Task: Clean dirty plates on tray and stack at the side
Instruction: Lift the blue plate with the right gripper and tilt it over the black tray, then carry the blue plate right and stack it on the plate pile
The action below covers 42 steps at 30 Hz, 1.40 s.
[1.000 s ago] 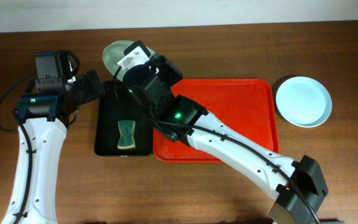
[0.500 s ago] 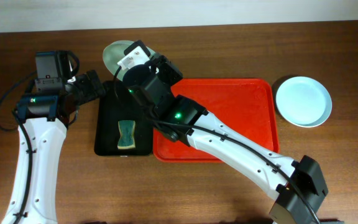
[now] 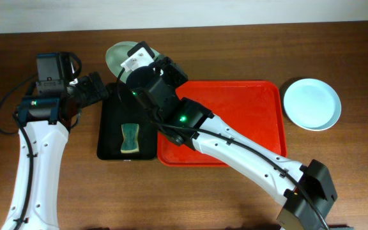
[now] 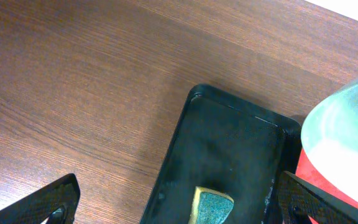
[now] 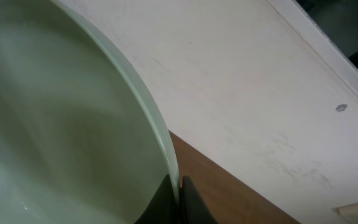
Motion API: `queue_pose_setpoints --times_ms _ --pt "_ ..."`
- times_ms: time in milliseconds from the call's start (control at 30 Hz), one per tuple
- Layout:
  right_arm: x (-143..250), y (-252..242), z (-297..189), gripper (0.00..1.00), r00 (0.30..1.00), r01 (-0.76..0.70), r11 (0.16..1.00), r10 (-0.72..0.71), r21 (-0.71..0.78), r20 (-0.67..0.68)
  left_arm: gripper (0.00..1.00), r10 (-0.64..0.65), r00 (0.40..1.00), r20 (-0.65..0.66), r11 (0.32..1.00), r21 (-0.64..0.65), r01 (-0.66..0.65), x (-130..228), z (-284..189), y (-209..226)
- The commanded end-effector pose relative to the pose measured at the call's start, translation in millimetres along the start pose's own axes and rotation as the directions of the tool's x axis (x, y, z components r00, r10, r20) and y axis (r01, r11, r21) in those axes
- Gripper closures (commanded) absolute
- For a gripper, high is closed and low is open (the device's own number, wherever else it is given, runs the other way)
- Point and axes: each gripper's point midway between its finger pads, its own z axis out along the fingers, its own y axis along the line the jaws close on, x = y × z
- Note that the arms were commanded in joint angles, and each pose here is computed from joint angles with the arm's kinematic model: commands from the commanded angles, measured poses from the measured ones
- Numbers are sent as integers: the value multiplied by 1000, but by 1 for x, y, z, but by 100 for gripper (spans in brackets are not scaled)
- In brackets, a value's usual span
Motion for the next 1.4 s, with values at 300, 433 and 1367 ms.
queue_pose_setpoints --times_ms 300,433,1367 --pt "-2 -24 -3 96 1000 -12 993 15 121 -22 1 -14 1000 11 1000 -10 14 -3 -2 3" --pt "-1 -3 -1 96 999 -47 999 47 -1 -10 1 -14 1000 11 1000 -11 14 -3 -2 3" --pt "152 -30 36 96 386 -886 443 544 -136 -745 1 -14 1000 11 1000 -11 14 -3 -2 3"
